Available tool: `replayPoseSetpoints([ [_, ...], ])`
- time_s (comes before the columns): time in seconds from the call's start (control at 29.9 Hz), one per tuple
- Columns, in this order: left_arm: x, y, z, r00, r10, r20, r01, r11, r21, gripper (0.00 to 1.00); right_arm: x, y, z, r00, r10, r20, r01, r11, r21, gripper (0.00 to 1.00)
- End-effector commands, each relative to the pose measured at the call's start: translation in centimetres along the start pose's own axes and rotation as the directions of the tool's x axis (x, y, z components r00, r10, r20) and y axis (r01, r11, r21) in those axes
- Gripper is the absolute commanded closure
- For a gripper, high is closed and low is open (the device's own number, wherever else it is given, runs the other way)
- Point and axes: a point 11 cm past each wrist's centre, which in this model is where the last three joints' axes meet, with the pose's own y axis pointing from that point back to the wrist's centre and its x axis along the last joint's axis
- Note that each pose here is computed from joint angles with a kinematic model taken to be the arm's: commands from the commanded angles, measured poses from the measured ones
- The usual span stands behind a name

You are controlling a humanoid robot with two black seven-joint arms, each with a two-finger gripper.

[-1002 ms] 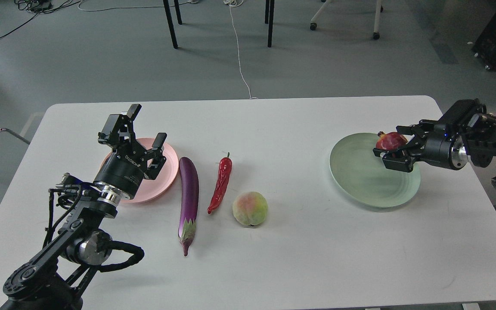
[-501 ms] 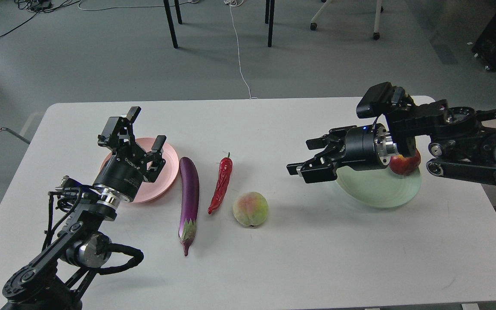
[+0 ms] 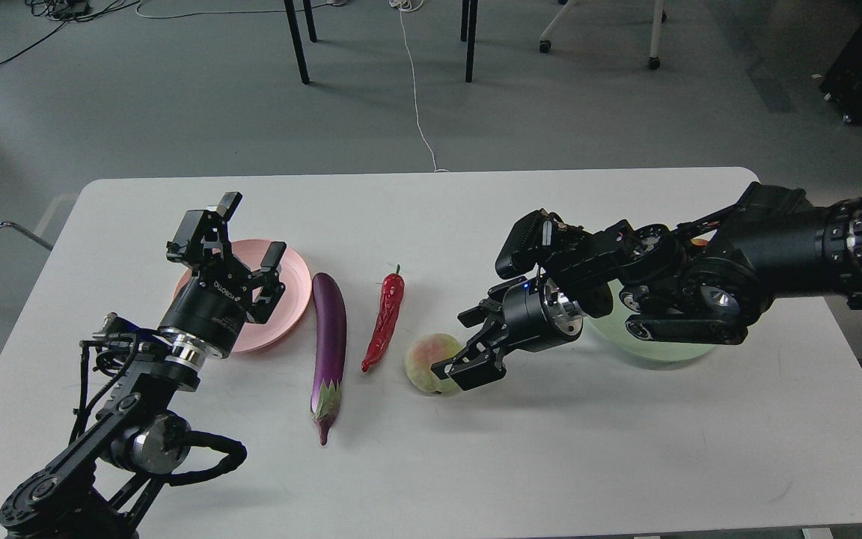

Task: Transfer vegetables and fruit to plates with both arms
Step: 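Reach the right gripper down and grasp the peach, then carry the peach onto the green plate beside the apple and release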

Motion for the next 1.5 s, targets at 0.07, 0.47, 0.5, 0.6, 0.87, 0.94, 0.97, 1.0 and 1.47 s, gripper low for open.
replayPoseSetpoints([
  [0.07,0.1,0.0,0.2,1.0,0.002,0.003,-0.002,1.0,-0.004,0.01,0.1,-1.7,-0.5,1.0,0.012,-0.014,-0.011,1.0,0.014,0.05],
  [0.47,0.5,0.1,0.8,1.0,0.01,0.006,-0.01,1.0,-0.019,0.01,0.5,-3.4,0.2,0.998,0.033,-0.054,-0.033,0.999,-0.012,0.07],
  [0.5,0.5,0.1,0.9,1.0,0.01,0.006,-0.01,1.0,-0.022,0.01,0.2,-3.3,0.5,0.998,0.023,-0.054,-0.024,1.0,-0.019,0.07],
  [0.6,0.5,0.1,0.9,1.0,0.011,0.006,-0.011,1.0,-0.023,0.01,-0.2,-3.0,1.2,0.998,0.01,-0.063,-0.012,0.999,-0.04,0.1],
  [0.87,0.5,0.1,0.9,1.0,0.012,0.005,-0.012,1.0,-0.022,0.01,-0.4,-3.0,1.2,0.998,0.002,-0.061,-0.005,0.999,-0.042,0.44],
  [0.94,0.5,0.1,0.9,1.0,0.012,0.005,-0.012,1.0,-0.022,0.01,-0.4,-3.0,1.2,0.998,0.002,-0.06,-0.004,0.999,-0.041,0.49],
  [0.97,0.5,0.1,0.9,1.0,0.012,0.005,-0.012,1.0,-0.022,0.01,-0.4,-3.0,1.1,0.998,0.005,-0.057,-0.008,0.999,-0.039,0.51],
  [1.0,0.5,0.1,0.9,1.0,0.011,0.006,-0.011,1.0,-0.023,0.01,-0.2,-3.1,1.1,0.999,0.014,-0.047,-0.016,0.999,-0.039,0.52],
  [1.47,0.5,0.1,0.8,1.0,0.012,0.002,-0.012,1.0,-0.021,0.01,2.0,9.3,8.2,0.992,0.04,-0.123,-0.072,0.959,-0.273,0.56],
])
